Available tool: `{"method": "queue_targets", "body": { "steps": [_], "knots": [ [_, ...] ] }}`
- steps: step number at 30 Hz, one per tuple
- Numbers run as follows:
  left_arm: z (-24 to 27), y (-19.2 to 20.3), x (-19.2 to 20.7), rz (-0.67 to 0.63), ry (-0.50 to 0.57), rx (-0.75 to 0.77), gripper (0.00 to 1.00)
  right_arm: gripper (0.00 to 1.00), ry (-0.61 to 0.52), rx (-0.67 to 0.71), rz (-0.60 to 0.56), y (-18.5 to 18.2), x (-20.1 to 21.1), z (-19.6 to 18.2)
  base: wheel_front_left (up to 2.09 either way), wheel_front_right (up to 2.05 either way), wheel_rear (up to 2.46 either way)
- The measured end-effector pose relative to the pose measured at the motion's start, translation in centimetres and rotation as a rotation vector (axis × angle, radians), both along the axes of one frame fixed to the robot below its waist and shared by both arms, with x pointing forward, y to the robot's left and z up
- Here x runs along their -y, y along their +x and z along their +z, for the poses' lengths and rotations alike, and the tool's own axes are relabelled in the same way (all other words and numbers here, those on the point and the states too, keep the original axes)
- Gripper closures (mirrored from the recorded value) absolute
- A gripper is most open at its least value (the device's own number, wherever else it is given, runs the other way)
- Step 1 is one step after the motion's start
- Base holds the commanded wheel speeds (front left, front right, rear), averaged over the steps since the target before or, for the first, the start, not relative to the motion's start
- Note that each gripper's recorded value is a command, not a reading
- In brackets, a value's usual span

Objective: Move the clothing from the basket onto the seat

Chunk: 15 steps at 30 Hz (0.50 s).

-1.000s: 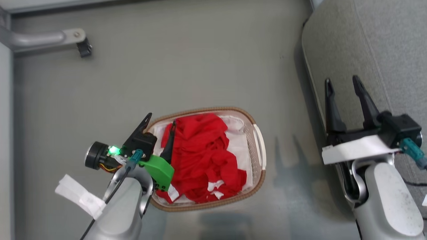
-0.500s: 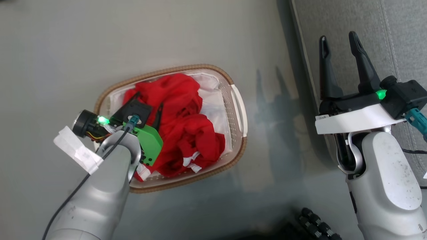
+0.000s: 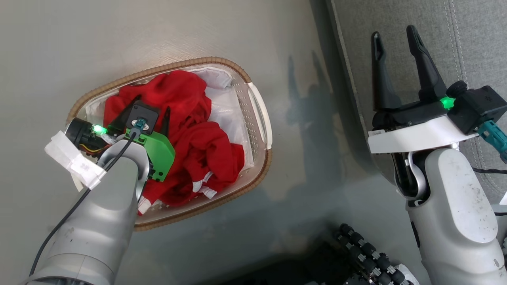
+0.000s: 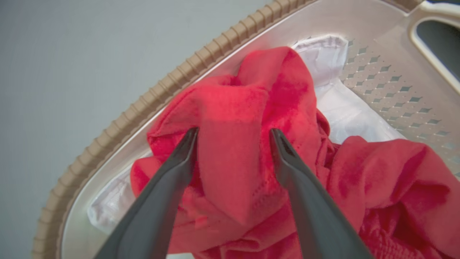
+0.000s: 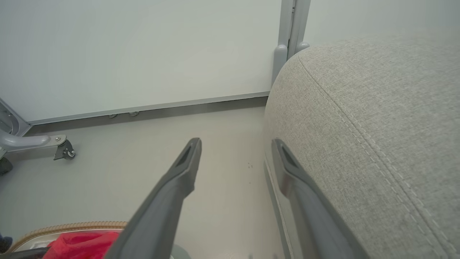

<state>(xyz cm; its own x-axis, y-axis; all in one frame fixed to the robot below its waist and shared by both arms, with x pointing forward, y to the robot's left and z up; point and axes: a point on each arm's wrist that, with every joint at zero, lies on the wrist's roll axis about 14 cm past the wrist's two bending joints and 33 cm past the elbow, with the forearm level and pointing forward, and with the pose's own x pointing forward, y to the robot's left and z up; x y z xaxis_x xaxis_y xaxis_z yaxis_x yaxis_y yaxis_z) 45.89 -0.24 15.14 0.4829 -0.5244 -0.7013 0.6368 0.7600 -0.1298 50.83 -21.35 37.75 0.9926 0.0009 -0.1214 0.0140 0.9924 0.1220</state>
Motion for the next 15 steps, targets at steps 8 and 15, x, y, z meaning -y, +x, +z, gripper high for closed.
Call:
{"method": "queue_targets", "body": {
  "steps": [8, 15],
  "knots": [
    [0.7, 0.4, 0.4, 0.012, -0.015, 0.012, 1.0, 0.0, 0.006, -0.001, 0.006, 0.0, -0.3, 0.1, 0.0, 0.0, 0.0],
    [3.6, 1.6, 0.7, 0.01, -0.056, 0.093, 1.0, 0.0, 0.003, 0.017, 0.011, 0.0, -0.5, 1.1, 0.0, 0.0, 0.0]
  ]
}}
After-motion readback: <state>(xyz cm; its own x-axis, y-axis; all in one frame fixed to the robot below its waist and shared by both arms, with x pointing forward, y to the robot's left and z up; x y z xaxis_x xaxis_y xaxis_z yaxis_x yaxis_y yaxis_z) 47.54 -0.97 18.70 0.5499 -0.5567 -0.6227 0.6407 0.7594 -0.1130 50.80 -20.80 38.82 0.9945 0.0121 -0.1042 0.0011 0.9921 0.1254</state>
